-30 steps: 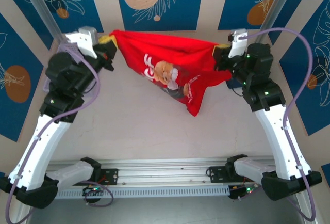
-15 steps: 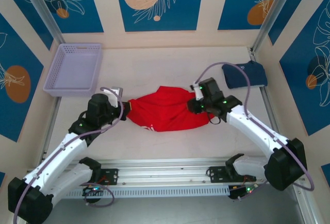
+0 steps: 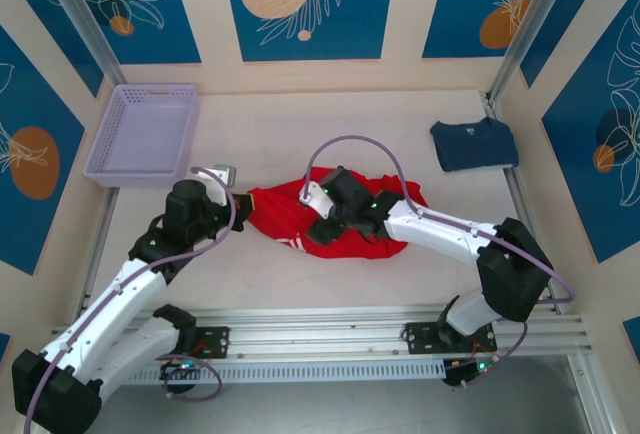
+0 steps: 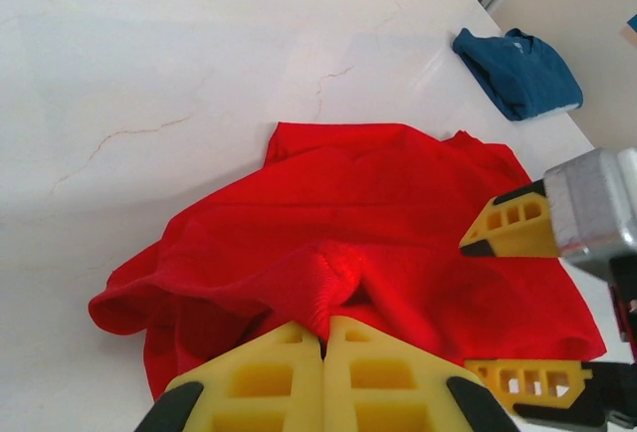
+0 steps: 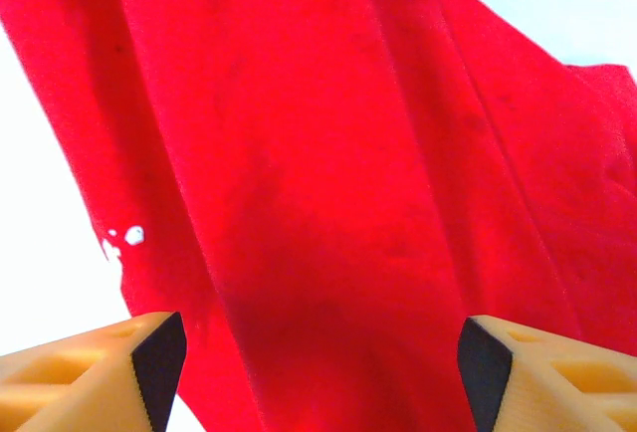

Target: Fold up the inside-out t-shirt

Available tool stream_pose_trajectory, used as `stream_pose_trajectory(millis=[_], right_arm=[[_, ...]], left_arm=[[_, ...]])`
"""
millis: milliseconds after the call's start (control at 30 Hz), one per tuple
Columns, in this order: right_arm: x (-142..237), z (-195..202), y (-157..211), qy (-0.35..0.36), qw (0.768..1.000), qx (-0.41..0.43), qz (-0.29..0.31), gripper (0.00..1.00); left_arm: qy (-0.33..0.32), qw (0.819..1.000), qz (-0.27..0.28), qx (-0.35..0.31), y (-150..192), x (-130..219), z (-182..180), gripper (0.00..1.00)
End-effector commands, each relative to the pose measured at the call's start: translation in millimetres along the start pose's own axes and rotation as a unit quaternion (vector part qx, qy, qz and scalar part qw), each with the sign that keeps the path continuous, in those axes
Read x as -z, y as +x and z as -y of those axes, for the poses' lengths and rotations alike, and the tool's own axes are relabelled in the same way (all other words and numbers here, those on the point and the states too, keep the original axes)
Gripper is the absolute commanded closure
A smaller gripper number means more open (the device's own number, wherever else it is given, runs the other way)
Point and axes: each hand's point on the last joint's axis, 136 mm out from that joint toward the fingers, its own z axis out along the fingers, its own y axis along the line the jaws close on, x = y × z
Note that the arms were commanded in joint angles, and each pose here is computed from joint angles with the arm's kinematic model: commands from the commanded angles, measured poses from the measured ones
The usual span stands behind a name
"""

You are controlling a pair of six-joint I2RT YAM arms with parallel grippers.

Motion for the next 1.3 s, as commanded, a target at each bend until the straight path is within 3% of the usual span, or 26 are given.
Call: stream_pose_trajectory(millis=[0, 100, 167, 367, 433, 600, 733, 900, 1000, 1100, 1267], right_arm=[[-9.8, -13.9, -6.2, -0.020, 0.999, 0.023, 0.020, 0.26], [-17.6, -10.0, -5.6, -0.013, 1.000, 0.017, 0.019, 0.33], [-18.6, -7.9, -9.3, -0.015, 0.999, 0.012, 0.026, 0.43], [-11.2, 0.1, -14.9, -0.028, 0.999, -0.008, 0.042, 0.81], [-5.4, 2.8, -16.9, -0.032, 0.998, -0.019, 0.051, 0.98], [20.7, 12.5, -26.8, -0.056, 0.992, -0.077, 0.085, 1.00], [50.5, 15.9, -45.5, -0.136, 0.971, -0.162, 0.112, 1.00], [57.2, 21.9, -63.7, -0.192, 0.945, -0.247, 0.094, 1.00], [63.4, 32.8, -75.0, -0.236, 0.919, -0.303, 0.090, 1.00], [67.3, 42.5, -83.3, -0.270, 0.896, -0.341, 0.088, 1.00], [66.5, 55.8, -87.1, -0.284, 0.881, -0.368, 0.086, 1.00]], left_arm=[[0.012, 1.000, 0.023, -0.006, -19.0, 9.1, 8.4, 1.00], [0.011, 1.000, 0.023, -0.006, -18.5, 8.7, 7.9, 1.00], [0.010, 1.000, 0.023, -0.006, -17.9, 8.5, 7.3, 1.00], [0.002, 1.000, 0.022, -0.005, -15.6, 9.5, 4.0, 1.00], [-0.010, 1.000, 0.021, -0.003, -13.2, 10.0, -0.7, 1.00], [-0.091, 0.996, 0.005, 0.015, 3.0, 9.6, -33.1, 1.00], [-0.196, 0.979, -0.044, 0.021, 33.7, 4.2, -75.8, 0.99], [-0.205, 0.971, -0.127, 0.002, 52.5, -13.5, -80.4, 0.64], [-0.168, 0.980, -0.104, 0.010, 41.2, -14.7, -63.2, 0.47], [-0.085, 0.995, -0.050, 0.011, 27.2, -12.2, -27.5, 0.39], [0.079, 0.996, -0.032, -0.025, 34.9, -19.6, 48.9, 0.42]])
